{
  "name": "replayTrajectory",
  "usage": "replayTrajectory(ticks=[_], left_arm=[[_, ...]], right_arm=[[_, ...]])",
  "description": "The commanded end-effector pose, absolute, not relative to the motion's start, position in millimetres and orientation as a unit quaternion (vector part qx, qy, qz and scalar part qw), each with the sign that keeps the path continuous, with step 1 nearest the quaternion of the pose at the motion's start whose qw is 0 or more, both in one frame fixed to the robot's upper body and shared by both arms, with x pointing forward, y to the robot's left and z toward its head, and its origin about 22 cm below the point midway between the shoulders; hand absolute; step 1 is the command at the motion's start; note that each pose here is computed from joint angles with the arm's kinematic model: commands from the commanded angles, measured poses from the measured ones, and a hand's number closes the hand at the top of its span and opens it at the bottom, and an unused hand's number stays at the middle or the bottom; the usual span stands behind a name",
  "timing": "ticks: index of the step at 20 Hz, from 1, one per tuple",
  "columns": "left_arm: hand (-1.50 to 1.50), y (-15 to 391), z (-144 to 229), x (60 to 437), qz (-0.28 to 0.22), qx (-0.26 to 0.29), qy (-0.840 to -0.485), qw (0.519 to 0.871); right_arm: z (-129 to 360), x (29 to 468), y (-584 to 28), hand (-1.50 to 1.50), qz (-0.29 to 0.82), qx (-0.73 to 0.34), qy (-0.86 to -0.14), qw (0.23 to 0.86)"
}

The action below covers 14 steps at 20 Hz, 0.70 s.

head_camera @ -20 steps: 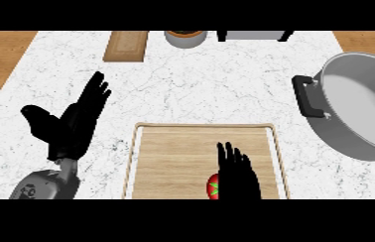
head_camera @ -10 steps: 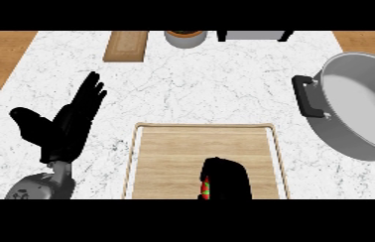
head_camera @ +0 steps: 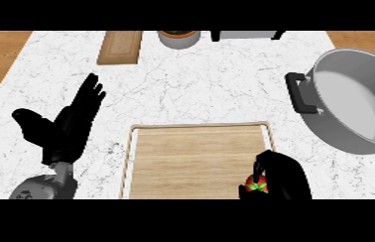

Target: Pick the tomato from the tray and place it in the pot

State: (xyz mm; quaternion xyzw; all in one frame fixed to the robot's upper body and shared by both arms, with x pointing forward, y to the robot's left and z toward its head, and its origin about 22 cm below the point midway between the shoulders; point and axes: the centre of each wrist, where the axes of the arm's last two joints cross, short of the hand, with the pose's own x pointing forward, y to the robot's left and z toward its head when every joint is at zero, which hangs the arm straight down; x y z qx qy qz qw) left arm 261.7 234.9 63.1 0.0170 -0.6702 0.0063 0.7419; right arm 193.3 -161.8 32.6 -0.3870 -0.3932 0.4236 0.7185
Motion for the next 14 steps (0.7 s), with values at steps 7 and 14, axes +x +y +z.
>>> replayTrajectory(ticks=[7,14], left_arm=[[0.00,242,59,258,0.032,0.025,-0.667,0.744],[0.00,245,62,254,0.013,0.018,-0.672,0.740]], right_arm=[[93,186,-387,1.50,0.305,-0.561,-0.385,0.666],[155,145,-460,1.50,0.270,-0.560,-0.478,0.621]])
